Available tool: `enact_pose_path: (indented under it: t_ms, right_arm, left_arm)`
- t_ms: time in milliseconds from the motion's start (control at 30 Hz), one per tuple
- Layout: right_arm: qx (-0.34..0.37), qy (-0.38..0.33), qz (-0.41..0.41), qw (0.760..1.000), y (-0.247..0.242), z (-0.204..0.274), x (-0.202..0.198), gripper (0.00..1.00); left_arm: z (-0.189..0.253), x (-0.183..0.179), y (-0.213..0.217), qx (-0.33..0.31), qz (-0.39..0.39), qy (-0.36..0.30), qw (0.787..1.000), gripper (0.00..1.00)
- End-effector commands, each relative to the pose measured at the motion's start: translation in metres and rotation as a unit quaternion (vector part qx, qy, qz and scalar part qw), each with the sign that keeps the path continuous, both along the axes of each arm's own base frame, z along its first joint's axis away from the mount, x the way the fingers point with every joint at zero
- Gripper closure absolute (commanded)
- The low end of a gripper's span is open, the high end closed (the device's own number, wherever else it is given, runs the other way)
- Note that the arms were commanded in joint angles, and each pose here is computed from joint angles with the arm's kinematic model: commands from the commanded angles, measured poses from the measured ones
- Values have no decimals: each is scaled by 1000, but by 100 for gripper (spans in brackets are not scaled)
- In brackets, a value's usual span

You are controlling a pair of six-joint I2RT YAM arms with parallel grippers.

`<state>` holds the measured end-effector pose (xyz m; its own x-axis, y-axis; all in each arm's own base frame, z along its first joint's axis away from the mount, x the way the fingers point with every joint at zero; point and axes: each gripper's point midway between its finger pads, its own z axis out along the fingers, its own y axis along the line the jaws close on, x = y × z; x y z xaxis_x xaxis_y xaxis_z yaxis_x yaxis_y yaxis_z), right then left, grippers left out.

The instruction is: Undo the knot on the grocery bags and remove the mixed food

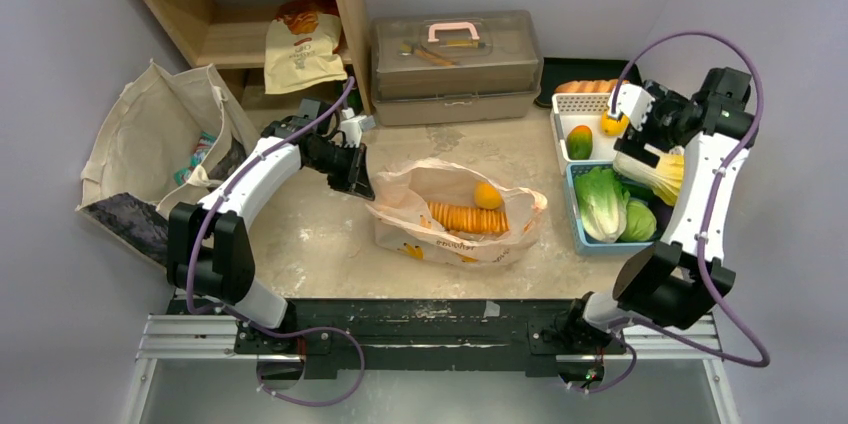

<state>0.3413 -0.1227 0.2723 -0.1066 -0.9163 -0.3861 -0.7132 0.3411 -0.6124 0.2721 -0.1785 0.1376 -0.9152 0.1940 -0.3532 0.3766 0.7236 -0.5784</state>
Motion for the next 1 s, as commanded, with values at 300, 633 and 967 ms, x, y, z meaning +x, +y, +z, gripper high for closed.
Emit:
enact_pose_path:
  t_ms: [300,633,967]
  right_arm:
    - [134,153,-294,934,-33,-93,3,32]
    - [8,243,-327,913,-82,-153,-50,69]
    - [63,175,-254,949,-40,-98,-29,42]
  left_arm:
    - [12,9,1,-5,-2,-24,1000,100]
    - [10,12,0,-6,2,-20,1000,100]
    - [11,9,1,-5,-1,-24,1000,100]
